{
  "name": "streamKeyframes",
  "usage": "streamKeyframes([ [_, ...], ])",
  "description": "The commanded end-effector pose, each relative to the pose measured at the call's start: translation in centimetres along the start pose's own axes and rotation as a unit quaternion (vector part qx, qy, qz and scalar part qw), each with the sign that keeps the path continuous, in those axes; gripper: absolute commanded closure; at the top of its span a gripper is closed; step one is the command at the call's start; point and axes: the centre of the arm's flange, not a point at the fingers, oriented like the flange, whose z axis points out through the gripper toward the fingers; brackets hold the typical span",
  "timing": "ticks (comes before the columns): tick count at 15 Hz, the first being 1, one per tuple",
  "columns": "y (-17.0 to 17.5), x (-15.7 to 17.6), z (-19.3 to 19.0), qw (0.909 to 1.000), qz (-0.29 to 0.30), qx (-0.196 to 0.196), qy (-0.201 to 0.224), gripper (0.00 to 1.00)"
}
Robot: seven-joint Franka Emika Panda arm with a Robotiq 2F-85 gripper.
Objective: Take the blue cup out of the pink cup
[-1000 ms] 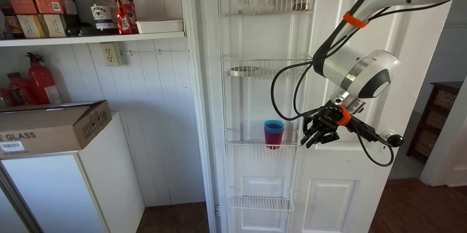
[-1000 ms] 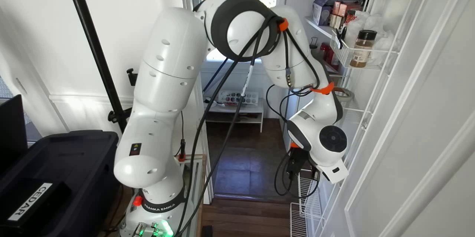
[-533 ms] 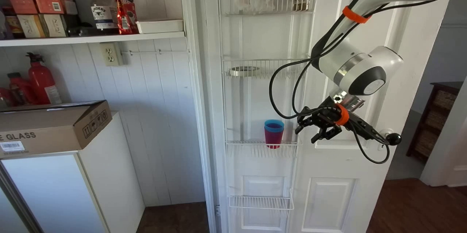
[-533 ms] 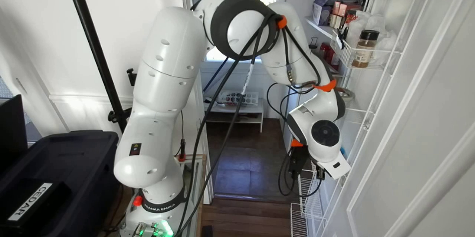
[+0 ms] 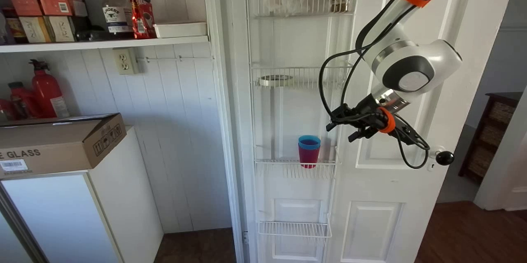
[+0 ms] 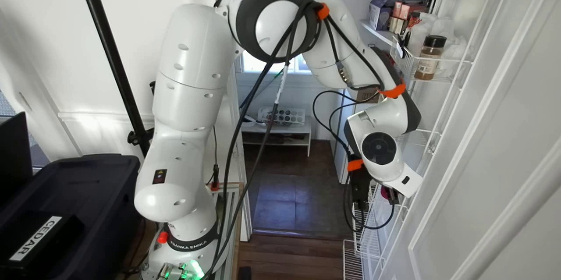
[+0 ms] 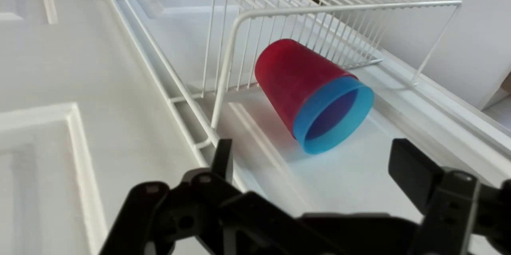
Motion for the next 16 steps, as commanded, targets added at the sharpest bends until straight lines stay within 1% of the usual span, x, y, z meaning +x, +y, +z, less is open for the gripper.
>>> streamKeyframes([
  [1,-0.4,-0.1,0.1,0.9998,-0.014,0.016,0.004,0.00],
  [3,-0.7,-0.4,0.3,0.9989,-0.030,0.036,0.006,0.00],
  [5,-0.8,-0.4,0.4,0.9987,-0.034,0.039,0.006,0.00],
  [9,-0.1,-1.1,1.5,0.9956,-0.025,0.076,0.050,0.00],
  [12,0.1,-1.2,2.2,0.9907,-0.026,0.109,0.078,0.00],
  [13,0.2,-1.3,2.6,0.9891,-0.025,0.120,0.082,0.00],
  [16,0.3,-1.8,4.5,0.9872,-0.017,0.143,0.069,0.00],
])
